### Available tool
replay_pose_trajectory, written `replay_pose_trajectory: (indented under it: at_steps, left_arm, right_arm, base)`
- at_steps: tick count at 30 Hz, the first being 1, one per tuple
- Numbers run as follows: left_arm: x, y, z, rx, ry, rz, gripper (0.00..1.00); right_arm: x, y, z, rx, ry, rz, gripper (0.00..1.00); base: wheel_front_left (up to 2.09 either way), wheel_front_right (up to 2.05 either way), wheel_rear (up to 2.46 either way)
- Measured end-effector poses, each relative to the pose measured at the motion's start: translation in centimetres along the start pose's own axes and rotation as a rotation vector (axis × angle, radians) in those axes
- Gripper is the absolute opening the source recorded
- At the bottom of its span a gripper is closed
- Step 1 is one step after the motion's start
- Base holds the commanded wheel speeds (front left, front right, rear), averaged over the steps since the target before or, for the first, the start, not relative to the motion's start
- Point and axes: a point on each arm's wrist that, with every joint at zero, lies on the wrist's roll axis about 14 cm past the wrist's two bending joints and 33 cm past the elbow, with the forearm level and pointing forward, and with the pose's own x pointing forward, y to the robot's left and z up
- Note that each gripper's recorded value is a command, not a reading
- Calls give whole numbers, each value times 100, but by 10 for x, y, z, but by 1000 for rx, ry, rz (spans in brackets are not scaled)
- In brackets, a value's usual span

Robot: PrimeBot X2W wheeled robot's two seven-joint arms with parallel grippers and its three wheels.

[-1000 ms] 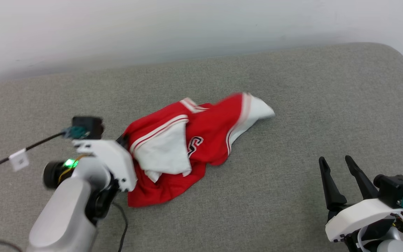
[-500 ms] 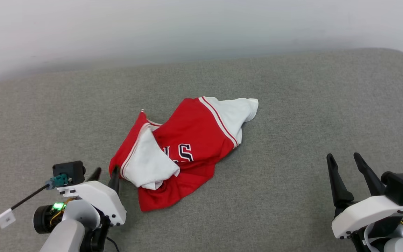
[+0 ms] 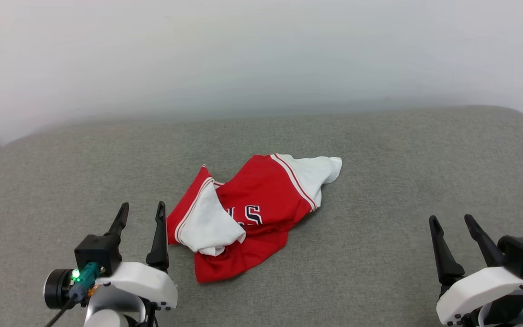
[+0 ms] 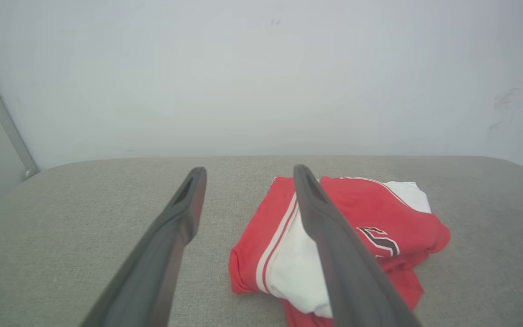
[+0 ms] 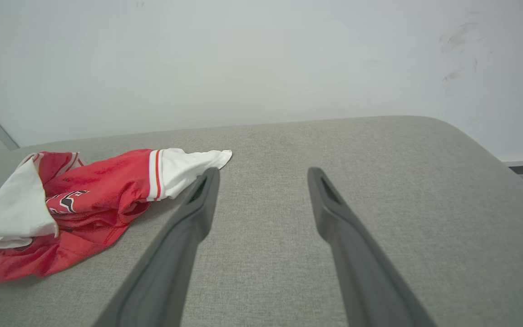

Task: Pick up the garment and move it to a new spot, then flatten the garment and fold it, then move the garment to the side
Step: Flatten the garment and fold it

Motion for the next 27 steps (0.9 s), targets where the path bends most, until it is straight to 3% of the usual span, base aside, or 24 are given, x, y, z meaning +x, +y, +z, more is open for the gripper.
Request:
replay_pose_trajectory:
  at_steps: [15,20,27]
  left_arm:
    - [-27,-10,19,19,-59,-11,100]
    - [-29,-8,19,17,-67,-1,100]
    - [-17,-6,27,14,-113,14,100]
  right_arm:
    - [-4,6,1,0,13,19,100]
    - [11,-5,-13,50,105,-10,100]
    - [71,0,-34,79,326,1,100]
  base:
    - [0,0,0]
    - [0,0,0]
    - [0,0,0]
